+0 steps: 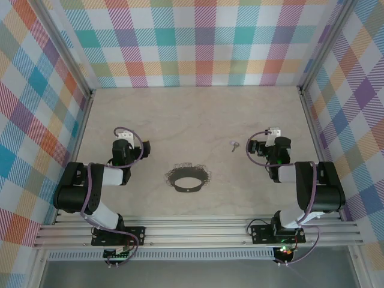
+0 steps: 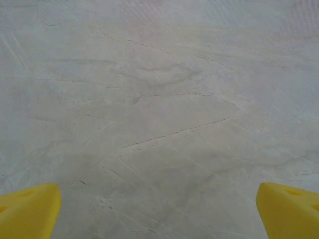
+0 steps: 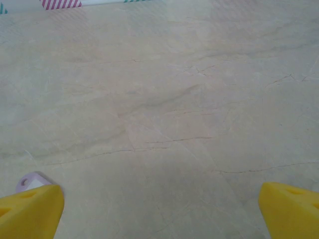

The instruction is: Put the keys on the keyring

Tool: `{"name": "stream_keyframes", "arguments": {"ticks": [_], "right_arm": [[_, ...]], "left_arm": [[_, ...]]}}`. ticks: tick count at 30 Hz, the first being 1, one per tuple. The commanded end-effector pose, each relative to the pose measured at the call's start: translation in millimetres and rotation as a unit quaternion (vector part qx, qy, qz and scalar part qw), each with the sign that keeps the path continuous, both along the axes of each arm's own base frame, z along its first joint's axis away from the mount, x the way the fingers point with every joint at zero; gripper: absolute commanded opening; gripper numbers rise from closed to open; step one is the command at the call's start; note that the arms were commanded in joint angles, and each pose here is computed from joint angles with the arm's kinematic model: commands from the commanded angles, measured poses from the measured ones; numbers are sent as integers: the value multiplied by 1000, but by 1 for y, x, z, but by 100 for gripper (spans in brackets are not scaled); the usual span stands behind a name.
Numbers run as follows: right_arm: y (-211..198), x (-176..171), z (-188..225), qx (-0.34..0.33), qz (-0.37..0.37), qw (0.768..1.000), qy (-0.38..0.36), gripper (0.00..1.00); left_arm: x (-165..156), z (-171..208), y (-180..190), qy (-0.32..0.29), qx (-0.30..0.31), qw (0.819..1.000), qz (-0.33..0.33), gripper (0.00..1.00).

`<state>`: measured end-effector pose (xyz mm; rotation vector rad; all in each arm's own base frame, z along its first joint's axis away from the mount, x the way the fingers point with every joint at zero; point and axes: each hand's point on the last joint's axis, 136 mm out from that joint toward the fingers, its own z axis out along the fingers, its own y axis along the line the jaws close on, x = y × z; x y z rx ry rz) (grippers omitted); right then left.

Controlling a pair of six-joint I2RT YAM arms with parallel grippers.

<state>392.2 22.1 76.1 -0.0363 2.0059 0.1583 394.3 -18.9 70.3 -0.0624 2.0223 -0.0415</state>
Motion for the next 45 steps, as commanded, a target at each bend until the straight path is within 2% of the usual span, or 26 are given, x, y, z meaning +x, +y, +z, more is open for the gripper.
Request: {"name": "stream_keyframes", "arguments": {"ticks": [1,45], "right_arm": [[2,6,16,2,9,1000,-27,100],[2,6,15,3,9,1000,-24,100]], "left_arm": [[5,8,3,-12,2,1000,0,100],[6,8,3,-10,-2,1000,-1,100]]}}
